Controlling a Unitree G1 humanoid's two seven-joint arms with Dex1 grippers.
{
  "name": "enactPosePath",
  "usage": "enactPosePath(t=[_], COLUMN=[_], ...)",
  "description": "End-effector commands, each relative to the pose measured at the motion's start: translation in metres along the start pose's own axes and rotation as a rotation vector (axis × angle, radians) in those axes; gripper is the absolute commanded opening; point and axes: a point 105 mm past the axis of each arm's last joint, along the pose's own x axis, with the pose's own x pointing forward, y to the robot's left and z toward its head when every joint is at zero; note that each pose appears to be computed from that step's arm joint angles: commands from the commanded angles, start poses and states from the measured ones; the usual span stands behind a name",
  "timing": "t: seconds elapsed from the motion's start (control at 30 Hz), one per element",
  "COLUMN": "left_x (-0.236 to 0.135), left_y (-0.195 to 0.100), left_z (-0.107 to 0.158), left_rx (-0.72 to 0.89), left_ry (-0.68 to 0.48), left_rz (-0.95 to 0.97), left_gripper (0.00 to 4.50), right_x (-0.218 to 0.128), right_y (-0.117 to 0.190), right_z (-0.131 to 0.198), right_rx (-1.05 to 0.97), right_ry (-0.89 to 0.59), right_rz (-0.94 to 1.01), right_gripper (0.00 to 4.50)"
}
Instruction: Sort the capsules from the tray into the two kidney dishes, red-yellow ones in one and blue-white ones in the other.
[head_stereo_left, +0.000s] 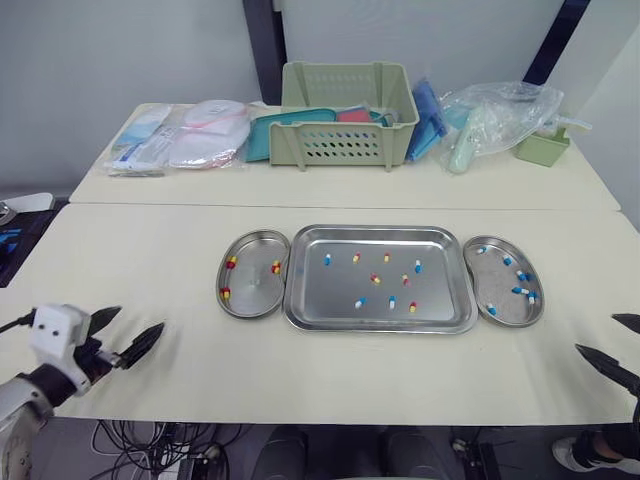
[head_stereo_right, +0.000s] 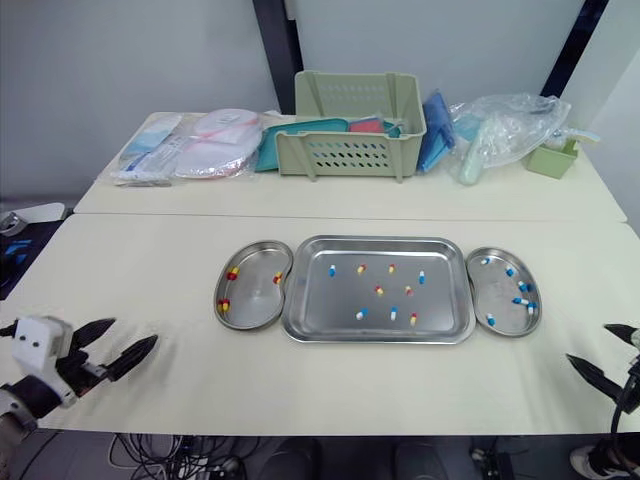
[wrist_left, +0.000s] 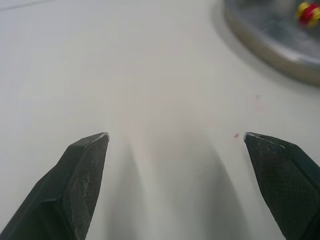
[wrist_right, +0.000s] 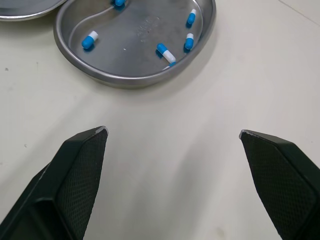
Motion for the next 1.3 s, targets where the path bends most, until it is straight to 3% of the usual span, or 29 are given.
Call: enactPosePath(t=[0.03,0.47,0.77,1.1,1.3], left_x=[-0.014,-0.024,-0.022,0.010,0.023], left_y=[0.014,-0.002,-0.086,-0.186,-0.200], left_z=[-0.001,-0.003,0.013,0.035,0.043], left_rx=[0.032,0.056,0.007,-0.068,-0.075], left_ry=[0.004,-0.008,-0.110,-0.265,-0.315], left_rz=[0.047,0.013,-0.153,-0.365,-0.416], left_gripper=[4.50,4.50,4.50,4.50,4.50], right_x=[-0.010,-0.004,-0.006,-0.007,-0.007], right_y=[-0.010,-0.016,-0.022,-0.011,0.000], right_z=[0.002,0.000,-0.004,-0.006,-0.001], right_rx=[-0.037,-0.045,-0.036,-0.039,-0.052], right_ry=[-0.015,-0.022,-0.006,0.011,0.015], right_rz=[-0.040,-0.032,-0.031,0.023,0.072], right_gripper=[4.46,4.46,4.46,4.46,4.46])
